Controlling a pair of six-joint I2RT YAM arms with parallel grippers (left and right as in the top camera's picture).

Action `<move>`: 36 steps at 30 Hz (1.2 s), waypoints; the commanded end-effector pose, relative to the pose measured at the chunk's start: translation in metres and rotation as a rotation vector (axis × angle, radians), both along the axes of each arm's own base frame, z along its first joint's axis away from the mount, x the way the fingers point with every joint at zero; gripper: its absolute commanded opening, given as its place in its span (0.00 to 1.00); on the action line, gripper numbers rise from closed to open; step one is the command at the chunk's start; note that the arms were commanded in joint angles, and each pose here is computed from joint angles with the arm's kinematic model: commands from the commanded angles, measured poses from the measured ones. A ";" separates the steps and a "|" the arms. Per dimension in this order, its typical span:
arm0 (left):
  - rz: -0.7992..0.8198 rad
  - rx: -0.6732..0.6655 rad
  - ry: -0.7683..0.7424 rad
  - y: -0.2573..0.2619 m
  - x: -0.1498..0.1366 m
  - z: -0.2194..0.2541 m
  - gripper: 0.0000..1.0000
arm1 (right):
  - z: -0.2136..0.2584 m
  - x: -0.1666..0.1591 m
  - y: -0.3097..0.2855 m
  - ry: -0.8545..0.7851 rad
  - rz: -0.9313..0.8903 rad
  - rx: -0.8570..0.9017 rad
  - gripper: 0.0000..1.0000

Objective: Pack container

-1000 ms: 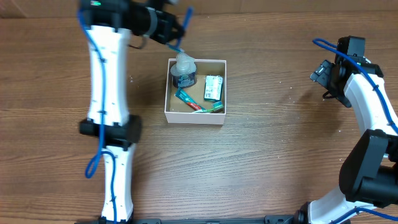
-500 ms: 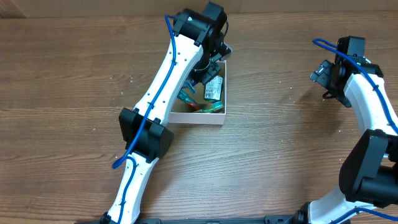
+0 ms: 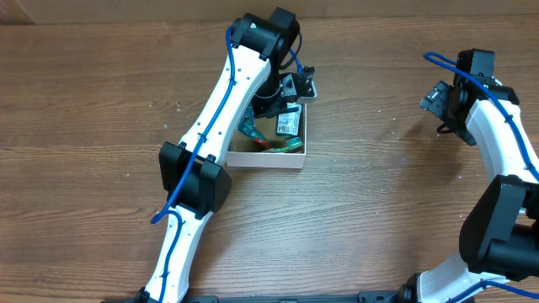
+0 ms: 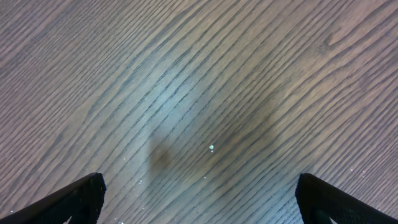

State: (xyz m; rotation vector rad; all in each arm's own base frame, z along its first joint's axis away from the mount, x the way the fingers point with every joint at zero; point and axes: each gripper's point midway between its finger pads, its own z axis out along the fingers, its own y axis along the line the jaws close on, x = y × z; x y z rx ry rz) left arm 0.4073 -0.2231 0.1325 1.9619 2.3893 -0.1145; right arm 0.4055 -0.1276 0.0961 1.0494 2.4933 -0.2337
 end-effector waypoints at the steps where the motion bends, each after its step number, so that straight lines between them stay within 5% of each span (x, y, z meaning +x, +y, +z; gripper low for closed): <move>1: -0.137 -0.028 -0.014 0.000 -0.002 0.008 0.21 | 0.005 0.004 -0.002 -0.014 -0.001 -0.008 1.00; 2: -0.136 -0.029 -0.014 0.000 -0.003 0.008 0.26 | 0.005 0.004 -0.002 -0.015 -0.001 -0.008 1.00; 4: -0.081 -0.067 0.010 -0.007 -0.006 0.009 0.60 | 0.005 0.004 -0.002 -0.015 -0.001 -0.008 1.00; 9: -0.055 -0.099 -0.015 -0.011 -0.010 0.028 0.61 | 0.005 0.004 -0.002 -0.015 -0.001 -0.007 1.00; 13: -0.100 -0.318 -0.248 -0.020 -0.042 0.152 0.68 | 0.005 0.004 -0.002 -0.015 -0.001 -0.008 1.00; 14: -0.077 -0.338 -0.285 -0.015 -0.048 0.171 1.00 | 0.005 0.004 -0.002 -0.014 -0.001 -0.008 1.00; 18: 0.200 -0.404 -0.425 0.025 -0.051 0.231 1.00 | 0.005 0.004 -0.002 -0.014 -0.001 -0.007 1.00; 21: 1.023 -0.240 -0.598 0.144 -0.015 0.243 1.00 | 0.005 0.004 -0.002 -0.015 -0.001 -0.008 1.00; 23: 1.315 -0.162 -0.602 0.205 -0.019 0.236 1.00 | 0.005 0.004 -0.002 -0.015 -0.001 -0.008 1.00; 28: 1.438 -0.297 -0.452 0.236 -0.020 0.228 1.00 | 0.005 0.004 -0.002 -0.014 -0.001 -0.008 1.00; 36: 1.434 -0.314 -0.438 0.232 -0.020 0.228 1.00 | 0.005 0.004 -0.002 -0.015 -0.001 -0.008 1.00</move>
